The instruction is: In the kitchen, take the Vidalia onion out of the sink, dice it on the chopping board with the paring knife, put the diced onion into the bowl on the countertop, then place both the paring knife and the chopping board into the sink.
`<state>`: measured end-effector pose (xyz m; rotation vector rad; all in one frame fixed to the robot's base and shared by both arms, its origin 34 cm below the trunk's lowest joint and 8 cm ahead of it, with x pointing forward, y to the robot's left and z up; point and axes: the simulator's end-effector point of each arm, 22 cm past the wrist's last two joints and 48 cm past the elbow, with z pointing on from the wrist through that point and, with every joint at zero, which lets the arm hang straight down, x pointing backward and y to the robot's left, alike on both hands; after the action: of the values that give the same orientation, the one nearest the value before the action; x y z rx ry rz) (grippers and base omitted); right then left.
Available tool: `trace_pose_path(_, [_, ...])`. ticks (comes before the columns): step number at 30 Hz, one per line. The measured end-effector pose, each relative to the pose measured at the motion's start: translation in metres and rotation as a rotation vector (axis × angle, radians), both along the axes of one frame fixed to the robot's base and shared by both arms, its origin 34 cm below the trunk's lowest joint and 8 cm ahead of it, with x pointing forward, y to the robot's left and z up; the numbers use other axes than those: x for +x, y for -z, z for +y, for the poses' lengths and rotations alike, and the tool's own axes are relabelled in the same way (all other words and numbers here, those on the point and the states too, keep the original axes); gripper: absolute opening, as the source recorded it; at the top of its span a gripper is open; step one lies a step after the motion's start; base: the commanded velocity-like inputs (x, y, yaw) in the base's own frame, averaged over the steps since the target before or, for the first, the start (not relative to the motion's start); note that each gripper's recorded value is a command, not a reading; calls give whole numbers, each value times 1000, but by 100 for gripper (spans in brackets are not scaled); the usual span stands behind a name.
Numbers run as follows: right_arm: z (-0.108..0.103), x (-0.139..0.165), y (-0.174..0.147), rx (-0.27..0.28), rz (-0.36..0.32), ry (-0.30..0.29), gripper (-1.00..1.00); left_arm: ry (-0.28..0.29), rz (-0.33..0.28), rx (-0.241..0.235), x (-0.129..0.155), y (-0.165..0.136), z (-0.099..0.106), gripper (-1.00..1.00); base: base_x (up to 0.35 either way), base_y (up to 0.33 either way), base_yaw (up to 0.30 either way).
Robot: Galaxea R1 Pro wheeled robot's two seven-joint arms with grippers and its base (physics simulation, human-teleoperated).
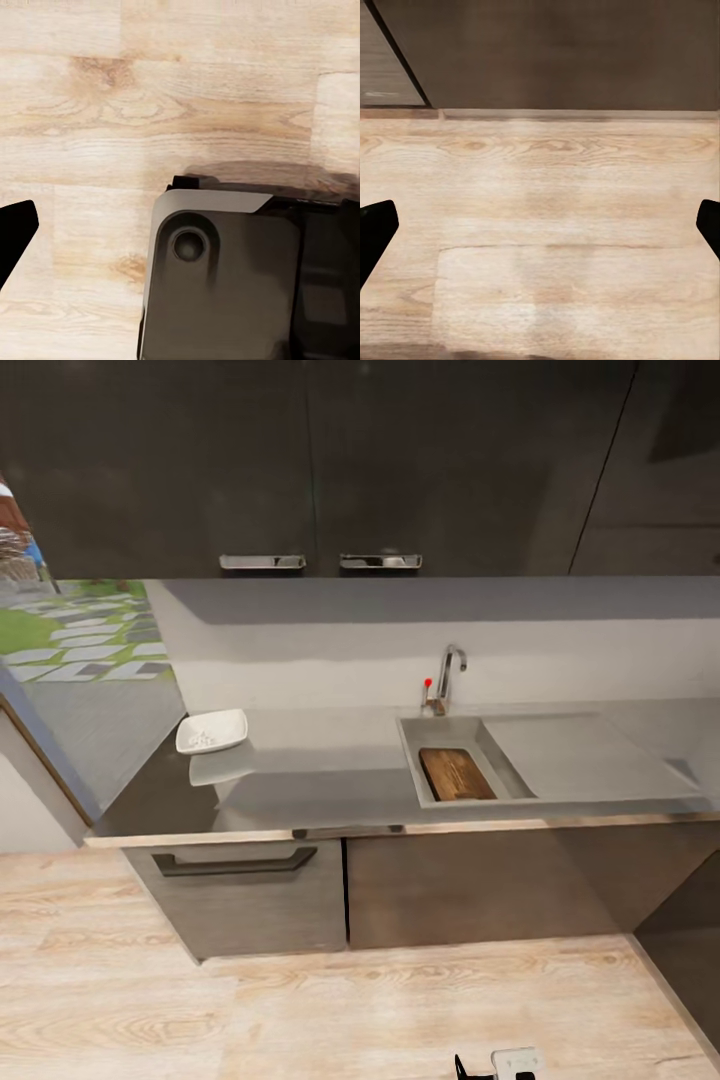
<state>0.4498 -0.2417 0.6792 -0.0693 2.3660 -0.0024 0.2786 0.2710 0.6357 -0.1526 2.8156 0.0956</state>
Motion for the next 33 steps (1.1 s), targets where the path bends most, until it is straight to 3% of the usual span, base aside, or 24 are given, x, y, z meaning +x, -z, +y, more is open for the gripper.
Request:
trace_pose_path(17, [-7,0,-5,-13,-9,5,100,1,-22,0,8,-4,0,100,0,0,0])
trace_pose_path(23, [-13,-94,23,-24,116,11,100,2,-24,2,9,-4,1,100,0,0,0])
trace_pose_path(27, [-14,-183,37,-25,230,10,100,2,-25,5,9,-4,3,100,0,0,0])
trace_pose_path(28, [-14,-218,40,-26,275,10,100,3,-24,9,9,-4,6,100,0,0,0])
trace_pose_path(30, [-17,-246,41,-30,315,20,100,3,-25,11,10,-5,7,100,0,0,0])
trace_pose_path(31, [-23,-251,42,-34,324,42,100,3,-25,11,10,-5,7,100,0,0,0])
trace_pose_path(33, [-47,-260,42,-44,343,179,100,3,-21,11,9,-4,7,100,0,0,0])
